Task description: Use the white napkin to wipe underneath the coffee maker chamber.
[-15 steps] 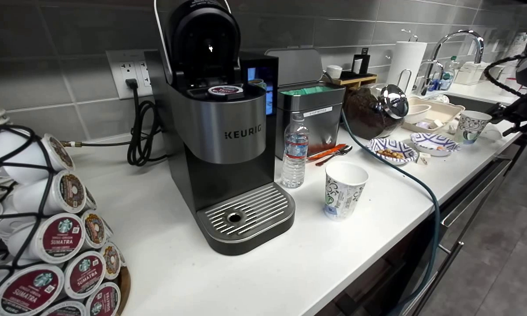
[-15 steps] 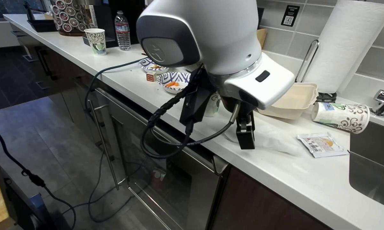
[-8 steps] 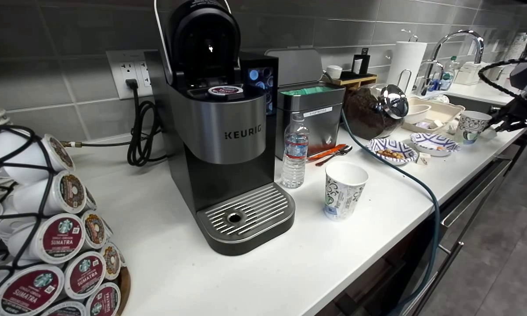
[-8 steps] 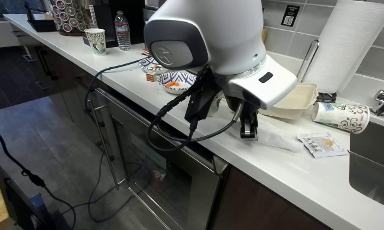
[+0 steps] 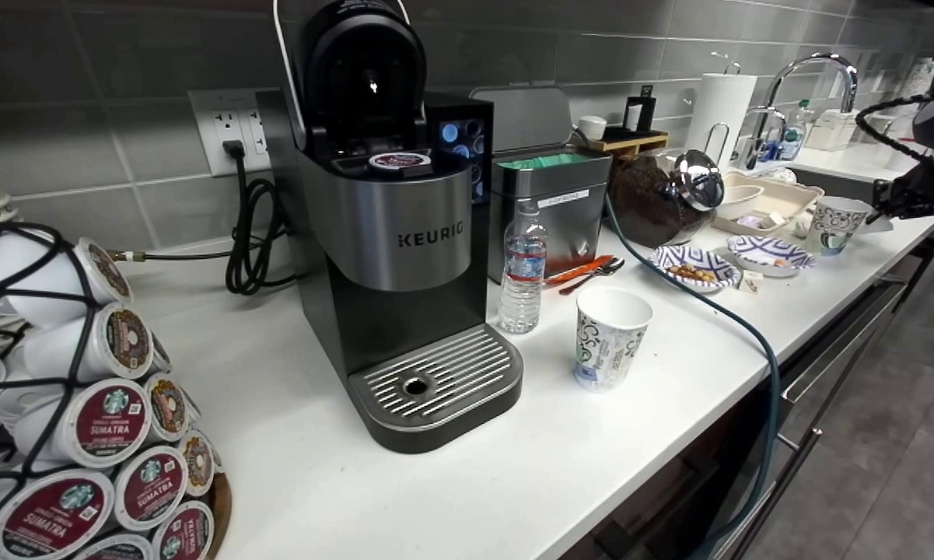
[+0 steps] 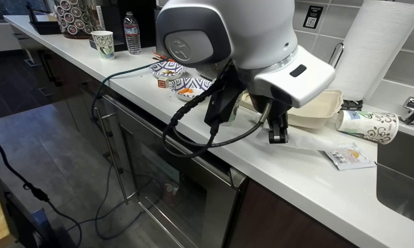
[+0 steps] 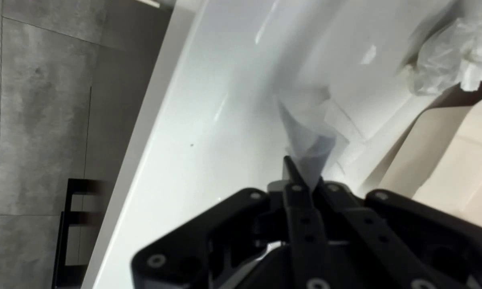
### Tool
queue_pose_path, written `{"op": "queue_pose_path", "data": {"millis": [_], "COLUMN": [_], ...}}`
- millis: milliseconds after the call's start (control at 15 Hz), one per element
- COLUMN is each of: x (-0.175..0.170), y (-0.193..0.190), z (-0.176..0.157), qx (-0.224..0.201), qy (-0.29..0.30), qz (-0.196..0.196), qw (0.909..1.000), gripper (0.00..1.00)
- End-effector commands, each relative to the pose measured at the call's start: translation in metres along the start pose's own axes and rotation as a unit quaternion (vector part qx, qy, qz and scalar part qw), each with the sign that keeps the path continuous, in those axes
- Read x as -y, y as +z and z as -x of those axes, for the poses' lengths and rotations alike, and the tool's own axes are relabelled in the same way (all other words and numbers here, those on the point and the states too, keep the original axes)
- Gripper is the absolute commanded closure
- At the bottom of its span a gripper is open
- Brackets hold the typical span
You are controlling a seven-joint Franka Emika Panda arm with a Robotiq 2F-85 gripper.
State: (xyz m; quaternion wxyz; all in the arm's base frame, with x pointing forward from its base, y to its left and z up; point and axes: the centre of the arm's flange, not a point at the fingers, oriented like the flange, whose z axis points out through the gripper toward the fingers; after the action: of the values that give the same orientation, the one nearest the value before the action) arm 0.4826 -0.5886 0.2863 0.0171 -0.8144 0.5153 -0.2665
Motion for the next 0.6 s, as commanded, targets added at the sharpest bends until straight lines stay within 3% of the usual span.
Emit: {"op": "queue_pose_path", "data": {"millis": [0,267,533], "x": [-0.014,-0.025,0.003], "y": [-0.057,-0.134,-0.206], "z": [-0.015,-0.019,0.008], "qx": [-0.004,-0.01,0.002], "qy": [-0.019,-0.096,-0.186], "qz": [-0.04,-0.116,-0.184], "qw": [0.999,0.9885,0.9652], "gripper": [0.99,0.99,0.99]}}
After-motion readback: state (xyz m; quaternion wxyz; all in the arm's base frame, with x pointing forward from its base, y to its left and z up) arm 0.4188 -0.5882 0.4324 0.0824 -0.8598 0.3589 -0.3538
